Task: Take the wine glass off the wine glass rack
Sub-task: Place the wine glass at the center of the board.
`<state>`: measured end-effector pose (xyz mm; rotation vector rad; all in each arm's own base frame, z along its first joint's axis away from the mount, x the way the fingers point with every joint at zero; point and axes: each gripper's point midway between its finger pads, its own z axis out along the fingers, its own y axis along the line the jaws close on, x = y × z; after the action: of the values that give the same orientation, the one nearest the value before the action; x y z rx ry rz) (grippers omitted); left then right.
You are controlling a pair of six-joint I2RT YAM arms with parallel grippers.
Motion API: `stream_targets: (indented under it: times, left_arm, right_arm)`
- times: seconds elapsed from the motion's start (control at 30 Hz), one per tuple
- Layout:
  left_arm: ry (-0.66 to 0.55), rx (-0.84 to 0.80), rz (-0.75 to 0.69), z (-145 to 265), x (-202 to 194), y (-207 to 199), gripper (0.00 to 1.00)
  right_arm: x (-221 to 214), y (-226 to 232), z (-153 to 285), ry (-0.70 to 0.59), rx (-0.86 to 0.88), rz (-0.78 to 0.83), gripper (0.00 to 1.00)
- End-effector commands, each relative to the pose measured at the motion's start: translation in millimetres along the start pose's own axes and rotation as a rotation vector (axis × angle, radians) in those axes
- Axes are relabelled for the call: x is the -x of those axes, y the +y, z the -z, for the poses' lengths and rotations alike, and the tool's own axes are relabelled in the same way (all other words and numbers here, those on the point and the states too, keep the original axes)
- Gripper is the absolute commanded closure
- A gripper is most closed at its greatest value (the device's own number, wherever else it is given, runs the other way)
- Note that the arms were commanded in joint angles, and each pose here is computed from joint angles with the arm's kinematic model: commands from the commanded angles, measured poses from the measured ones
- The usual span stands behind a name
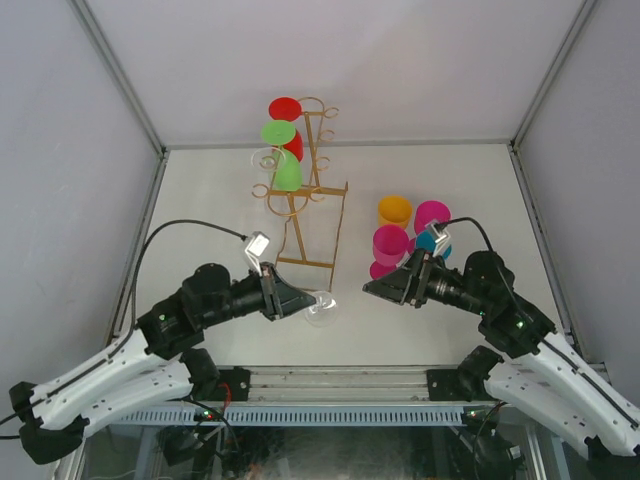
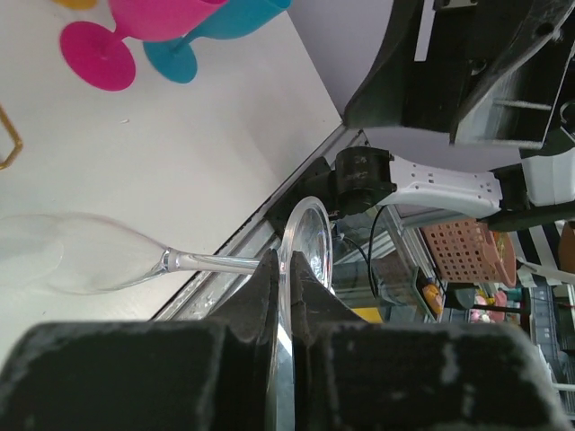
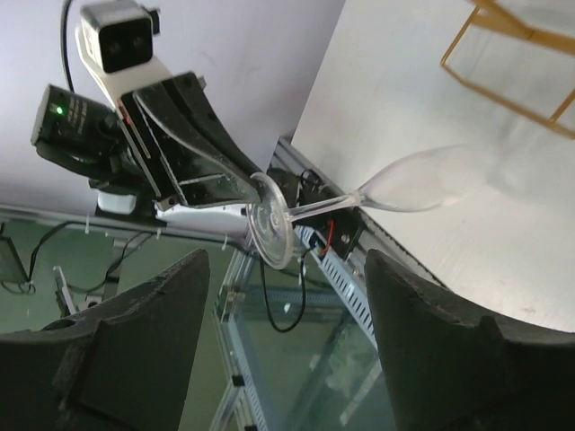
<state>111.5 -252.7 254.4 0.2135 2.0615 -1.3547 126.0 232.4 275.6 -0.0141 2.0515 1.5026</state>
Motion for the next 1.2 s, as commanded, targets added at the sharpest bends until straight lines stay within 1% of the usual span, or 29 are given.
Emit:
stream_targets:
  times: [0.0, 0.27, 0.6, 0.73, 0.87, 1.1, 1.17]
  left_arm:
    - [-0.108, -0.120, -0.003, -8.5, 26.8, -37.5, 1.00]
    - [-0.124, -0.133, -0.005, -9.0, 28.9, -41.6, 1.00]
    - [-0.098, -0.177, -0.001, -11.2, 24.3, -49.6, 1.00]
    - [-0.095, -0.185, -0.001, -12.5, 24.2, -51.9, 1.00]
    - [-0.093, -0.194, -0.002, -13.3, 24.3, -54.1, 1.00]
    - [-0.087, -0.198, -0.001, -15.2, 23.2, -54.9, 1.00]
    - [-0.084, -0.200, -0.002, -15.6, 22.4, -54.9, 1.00]
  right_arm:
    - [-4.9, 19.3, -10.8, 0.033, 0.077, 0.022, 0.32]
    - [-22.3, 26.9, -25.4, 0.119, 0.113, 0.029, 0.40]
    - [-25.6, 33.4, -29.6, 0.144, 0.143, 0.016, 0.49]
    - [-28.8, 34.6, -32.1, 0.164, 0.151, 0.012, 0.55]
    - [-32.9, 35.8, -34.5, 0.192, 0.156, 0.012, 0.59]
    - [-34.3, 43.0, -35.2, 0.206, 0.190, 0.011, 0.68]
    - [-34.5, 44.3, -36.0, 0.209, 0.197, 0.012, 0.74]
